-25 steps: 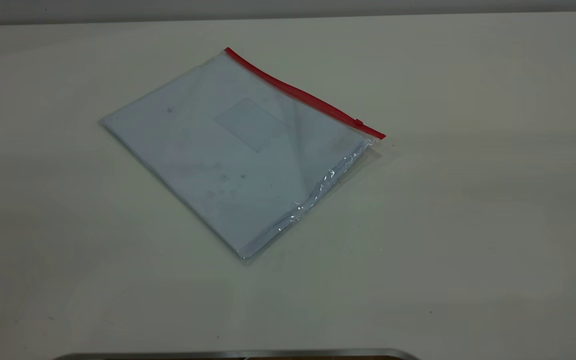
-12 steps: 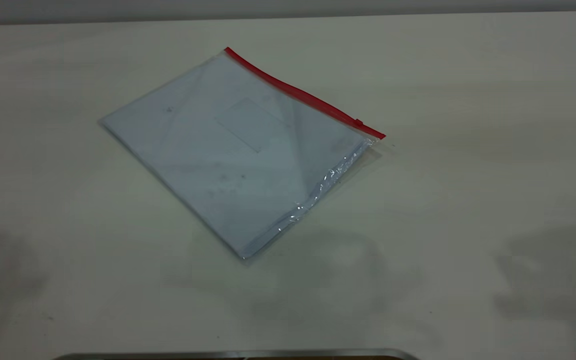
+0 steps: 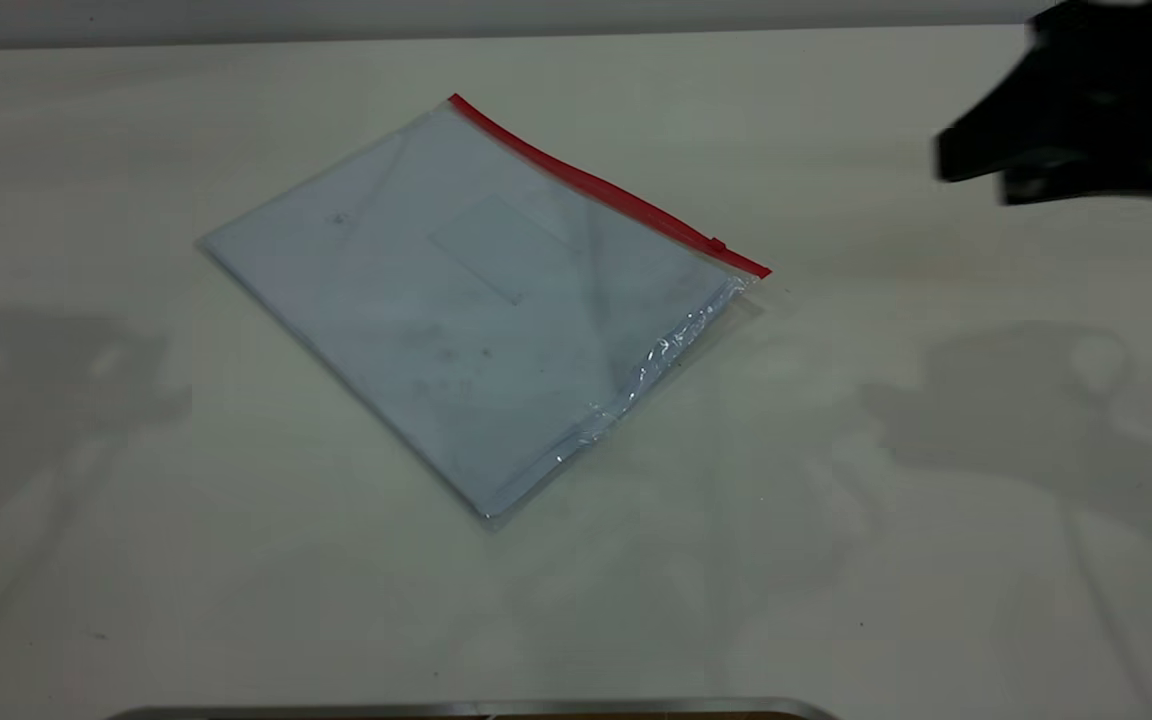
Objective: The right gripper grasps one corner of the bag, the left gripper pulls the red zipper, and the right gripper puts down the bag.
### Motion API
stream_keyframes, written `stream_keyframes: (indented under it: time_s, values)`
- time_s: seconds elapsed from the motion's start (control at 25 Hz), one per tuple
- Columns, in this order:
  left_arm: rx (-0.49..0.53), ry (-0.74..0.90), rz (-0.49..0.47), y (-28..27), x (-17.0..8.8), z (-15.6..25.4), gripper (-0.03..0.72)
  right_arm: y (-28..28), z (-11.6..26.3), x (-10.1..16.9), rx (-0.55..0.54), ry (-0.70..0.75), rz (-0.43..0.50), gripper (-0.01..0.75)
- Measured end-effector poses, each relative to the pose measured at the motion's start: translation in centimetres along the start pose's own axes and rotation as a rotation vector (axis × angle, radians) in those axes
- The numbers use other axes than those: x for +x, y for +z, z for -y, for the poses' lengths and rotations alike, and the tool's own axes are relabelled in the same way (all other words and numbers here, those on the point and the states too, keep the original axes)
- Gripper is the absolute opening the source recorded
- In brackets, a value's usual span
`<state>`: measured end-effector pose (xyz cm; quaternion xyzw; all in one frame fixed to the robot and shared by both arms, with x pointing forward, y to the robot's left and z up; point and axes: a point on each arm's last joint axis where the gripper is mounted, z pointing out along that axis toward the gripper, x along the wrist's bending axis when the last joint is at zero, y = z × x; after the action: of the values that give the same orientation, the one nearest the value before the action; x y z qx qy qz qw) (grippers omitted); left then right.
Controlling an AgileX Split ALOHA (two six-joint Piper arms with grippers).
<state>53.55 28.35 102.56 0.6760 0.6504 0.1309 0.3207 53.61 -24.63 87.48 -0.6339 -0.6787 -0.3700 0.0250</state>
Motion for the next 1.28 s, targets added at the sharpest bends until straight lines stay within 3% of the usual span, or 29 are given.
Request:
stream_keyframes:
  time_s: [0.2,0.52,1.04,1.28]
  values:
    - [0.017,0.053,0.075,2.0,-1.2,-0.4,0.461,5.2,-0.5,-2.3,0.037,0.039,-0.094,0.499]
    - [0.059,0.183,0.159,4.0,-4.5,0.2,0.465,12.2,-0.9,-5.2,0.070,0.069,-0.151,0.499]
    - [0.064,0.187,0.163,4.4,-4.8,0.3,0.465,18.2,-0.4,-0.6,0.140,-0.024,-0.209,0.499]
    - [0.064,0.187,0.163,4.4,-4.8,0.3,0.465,18.7,-0.1,-0.4,0.151,-0.003,-0.200,0.376]
